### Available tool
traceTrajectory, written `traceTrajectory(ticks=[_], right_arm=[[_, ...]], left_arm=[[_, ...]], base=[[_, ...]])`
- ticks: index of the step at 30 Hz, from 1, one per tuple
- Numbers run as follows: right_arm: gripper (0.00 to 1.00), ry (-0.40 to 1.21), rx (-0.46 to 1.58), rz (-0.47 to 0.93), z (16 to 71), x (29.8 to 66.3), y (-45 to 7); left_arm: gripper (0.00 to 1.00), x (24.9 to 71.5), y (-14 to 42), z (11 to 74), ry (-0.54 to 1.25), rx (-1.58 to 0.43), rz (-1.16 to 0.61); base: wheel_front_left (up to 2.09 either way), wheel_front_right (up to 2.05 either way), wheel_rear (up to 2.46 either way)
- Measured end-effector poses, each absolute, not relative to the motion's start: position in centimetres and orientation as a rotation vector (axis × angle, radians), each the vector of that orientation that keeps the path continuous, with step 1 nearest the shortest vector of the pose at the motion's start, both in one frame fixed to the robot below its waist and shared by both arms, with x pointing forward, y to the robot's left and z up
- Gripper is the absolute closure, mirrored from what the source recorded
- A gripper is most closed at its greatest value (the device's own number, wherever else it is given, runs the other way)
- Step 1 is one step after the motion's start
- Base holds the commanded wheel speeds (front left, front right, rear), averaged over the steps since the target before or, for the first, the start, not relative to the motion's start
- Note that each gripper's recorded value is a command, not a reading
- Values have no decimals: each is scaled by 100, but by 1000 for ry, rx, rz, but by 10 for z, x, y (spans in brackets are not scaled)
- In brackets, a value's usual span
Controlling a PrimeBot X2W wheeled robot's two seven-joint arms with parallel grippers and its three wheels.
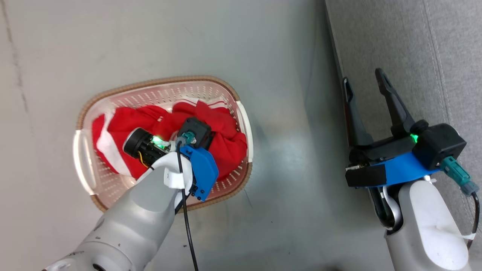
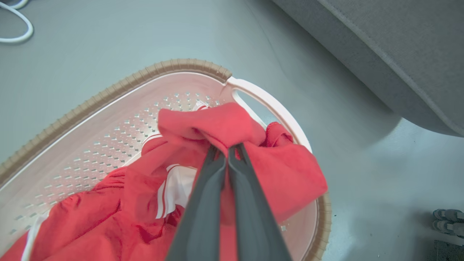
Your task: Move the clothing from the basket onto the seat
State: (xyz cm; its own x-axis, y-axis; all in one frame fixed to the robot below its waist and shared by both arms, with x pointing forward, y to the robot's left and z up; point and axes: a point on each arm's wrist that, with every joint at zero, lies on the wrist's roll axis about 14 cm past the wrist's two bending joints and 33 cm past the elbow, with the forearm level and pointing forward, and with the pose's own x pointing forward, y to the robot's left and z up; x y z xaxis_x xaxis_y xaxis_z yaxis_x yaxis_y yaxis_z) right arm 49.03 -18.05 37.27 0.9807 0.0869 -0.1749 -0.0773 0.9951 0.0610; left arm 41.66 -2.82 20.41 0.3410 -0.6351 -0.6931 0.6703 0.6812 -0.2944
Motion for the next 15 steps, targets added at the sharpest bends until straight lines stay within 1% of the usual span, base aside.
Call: traceTrajectory(ticks=[8, 13, 15], right_arm=[[0, 143, 59, 118, 397, 479, -167], [0, 114, 64, 141, 413, 473, -159], [0, 103, 67, 149, 420, 469, -155]], left_arm=[[100, 429, -18, 255, 755, -5, -776], [100, 451, -27, 308, 599, -56, -745], [100, 452, -24, 323, 558, -72, -722]], base=[[0, 0, 0], [0, 0, 0], [0, 0, 0]])
